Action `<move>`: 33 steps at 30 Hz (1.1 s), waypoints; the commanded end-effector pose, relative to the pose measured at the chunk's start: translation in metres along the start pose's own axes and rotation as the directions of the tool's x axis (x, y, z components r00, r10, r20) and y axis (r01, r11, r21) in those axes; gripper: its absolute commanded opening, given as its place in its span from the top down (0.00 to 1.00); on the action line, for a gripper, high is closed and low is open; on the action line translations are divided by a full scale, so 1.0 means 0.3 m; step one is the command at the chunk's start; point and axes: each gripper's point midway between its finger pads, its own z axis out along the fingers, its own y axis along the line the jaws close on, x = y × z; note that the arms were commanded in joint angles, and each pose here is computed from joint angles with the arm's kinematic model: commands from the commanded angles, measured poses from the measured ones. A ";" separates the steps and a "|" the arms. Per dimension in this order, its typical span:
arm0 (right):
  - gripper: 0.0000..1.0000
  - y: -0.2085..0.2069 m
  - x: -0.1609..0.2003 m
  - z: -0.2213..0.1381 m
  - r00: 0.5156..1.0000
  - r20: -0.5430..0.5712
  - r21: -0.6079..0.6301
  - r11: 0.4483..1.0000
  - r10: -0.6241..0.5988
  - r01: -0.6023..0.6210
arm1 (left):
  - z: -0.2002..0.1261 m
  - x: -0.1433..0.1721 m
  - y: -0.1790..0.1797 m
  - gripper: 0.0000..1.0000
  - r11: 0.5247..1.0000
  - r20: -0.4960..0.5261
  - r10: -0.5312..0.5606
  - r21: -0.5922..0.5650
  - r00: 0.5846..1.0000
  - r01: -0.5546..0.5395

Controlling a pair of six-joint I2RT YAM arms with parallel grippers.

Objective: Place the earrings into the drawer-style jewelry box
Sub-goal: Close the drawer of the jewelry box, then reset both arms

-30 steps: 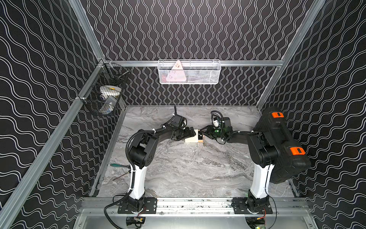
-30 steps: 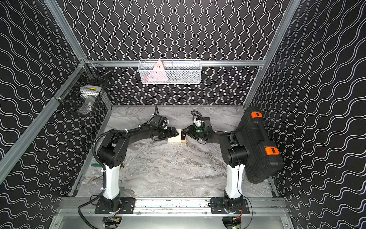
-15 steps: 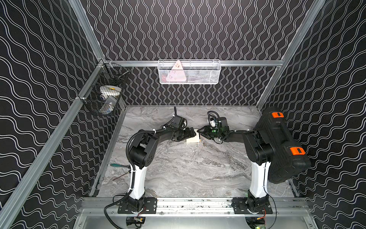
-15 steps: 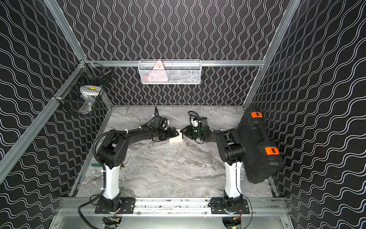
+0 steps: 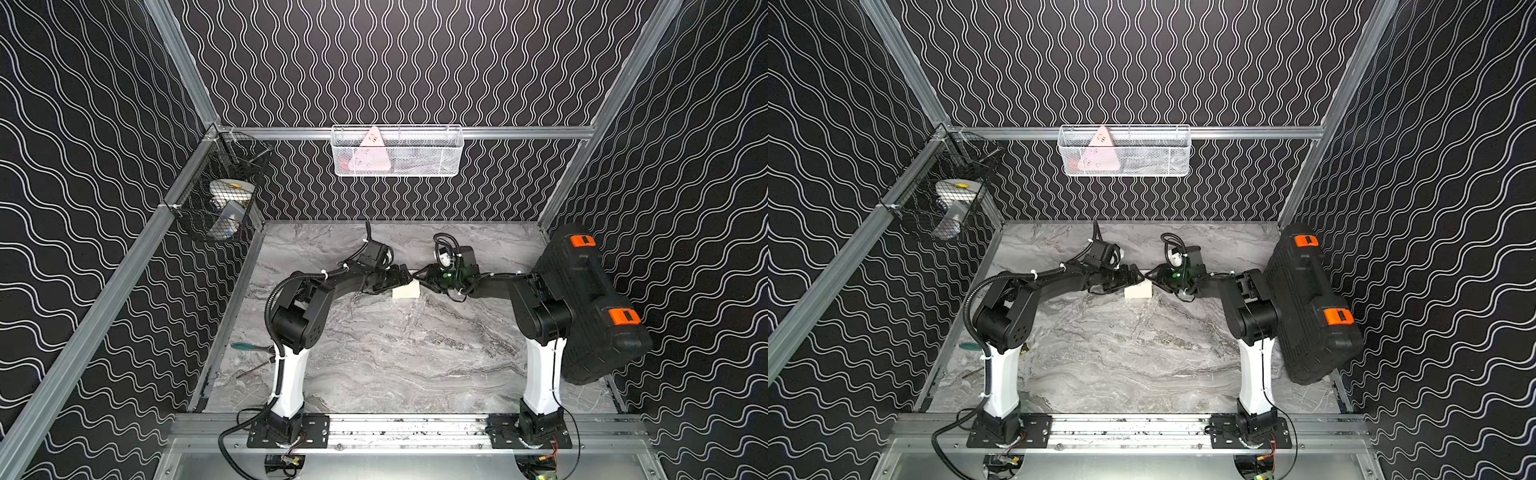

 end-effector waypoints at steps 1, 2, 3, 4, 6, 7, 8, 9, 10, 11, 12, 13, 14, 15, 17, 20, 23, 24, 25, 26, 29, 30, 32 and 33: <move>0.51 0.027 -0.029 -0.031 0.999 0.025 0.019 0.999 -0.038 0.038 | -0.008 -0.030 0.007 0.09 1.000 0.027 0.019 -0.026 0.999 -0.018; 0.50 0.029 -0.036 -0.044 0.999 0.030 0.030 0.999 -0.045 0.044 | -0.013 -0.037 0.009 0.08 0.999 0.033 0.024 -0.035 0.999 -0.023; 0.50 0.028 -0.040 -0.056 0.998 0.033 0.039 0.998 -0.048 0.047 | -0.021 -0.044 0.011 0.08 0.999 0.040 0.029 -0.043 0.999 -0.028; 0.49 0.024 -0.048 -0.071 0.998 0.041 0.051 0.997 -0.051 0.049 | -0.034 -0.055 0.013 0.06 0.998 0.053 0.035 -0.055 0.998 -0.032; 0.48 0.047 -0.070 -0.119 0.995 0.068 0.059 0.996 -0.073 0.069 | -0.067 -0.080 0.024 0.04 0.996 0.083 0.051 -0.083 0.995 -0.044; 0.48 0.047 -0.079 -0.142 0.994 0.078 0.071 0.995 -0.081 0.076 | -0.090 -0.096 0.030 0.03 0.994 0.103 0.058 -0.099 0.993 -0.048; 0.47 0.047 -0.089 -0.165 0.992 0.090 0.080 0.993 -0.090 0.083 | -0.120 -0.116 0.039 0.03 0.991 0.127 0.071 -0.120 0.989 -0.055; 0.47 0.053 -0.099 -0.191 0.989 0.104 0.089 0.992 -0.102 0.093 | -0.149 -0.133 0.046 0.02 0.988 0.151 0.084 -0.142 0.985 -0.063; 0.47 0.055 -0.110 -0.223 0.986 0.121 0.109 0.988 -0.119 0.106 | -0.189 -0.155 0.061 0.01 0.982 0.182 0.102 -0.178 0.978 -0.070; 0.46 0.060 -0.117 -0.255 0.980 0.137 0.131 0.983 -0.143 0.125 | -0.236 -0.174 0.077 0.01 0.972 0.217 0.125 -0.222 0.968 -0.076; 0.46 0.072 -0.127 -0.289 0.974 0.154 0.146 0.979 -0.164 0.142 | -0.276 -0.189 0.091 0.01 0.963 0.246 0.145 -0.257 0.958 -0.079; 0.45 0.068 -0.121 -0.325 0.969 0.167 0.170 0.973 -0.182 0.154 | -0.333 -0.208 0.100 0.01 0.953 0.286 0.171 -0.292 0.943 -0.084; 0.44 0.069 -0.122 -0.364 0.961 0.184 0.196 0.966 -0.205 0.168 | -0.385 -0.220 0.111 0.01 0.942 0.325 0.195 -0.324 0.925 -0.085; 0.44 0.079 -0.127 -0.401 0.951 0.205 0.217 0.958 -0.232 0.187 | -0.427 -0.227 0.125 0.01 0.931 0.356 0.216 -0.356 0.909 -0.082; 0.41 0.089 -0.140 -0.497 0.918 0.262 0.295 0.931 -0.297 0.216 | -0.545 -0.235 0.158 0.01 0.896 0.436 0.269 -0.439 0.859 -0.058; 0.37 0.084 -0.145 -0.625 0.862 0.338 0.402 0.886 -0.378 0.231 | -0.682 -0.210 0.213 0.01 0.856 0.532 0.323 -0.517 0.783 -0.002; 0.31 0.054 -0.144 -0.739 0.799 0.418 0.502 0.843 -0.432 0.192 | -0.771 -0.149 0.292 0.01 0.819 0.595 0.363 -0.571 0.718 0.059; 0.29 0.032 -0.140 -0.768 0.780 0.442 0.533 0.829 -0.443 0.168 | -0.796 -0.128 0.318 0.01 0.805 0.609 0.372 -0.588 0.700 0.083; 0.25 0.015 -0.137 -0.802 0.753 0.470 0.564 0.813 -0.460 0.145 | -0.826 -0.104 0.353 0.01 0.787 0.625 0.379 -0.606 0.683 0.118; 0.21 -0.010 -0.135 -0.838 0.725 0.496 0.601 0.791 -0.478 0.111 | -0.849 -0.082 0.384 0.01 0.764 0.626 0.401 -0.631 0.669 0.133; 0.06 -0.086 -0.128 -0.944 0.644 0.552 0.696 0.718 -0.530 -0.006 | -0.925 -0.031 0.470 0.01 0.679 0.633 0.462 -0.703 0.621 0.211; 0.01 -0.112 -0.124 -0.971 0.621 0.561 0.720 0.693 -0.547 -0.040 | -0.941 -0.021 0.500 0.01 0.660 0.634 0.466 -0.714 0.618 0.234; 0.01 -0.172 -0.118 -1.031 0.574 0.579 0.760 0.637 -0.579 -0.124 | -0.950 -0.005 0.570 0.01 0.653 0.650 0.441 -0.706 0.619 0.276; 0.01 -0.202 -0.114 -1.052 0.563 0.585 0.771 0.616 -0.584 -0.161 | -0.945 -0.002 0.592 0.01 0.650 0.648 0.445 -0.709 0.618 0.275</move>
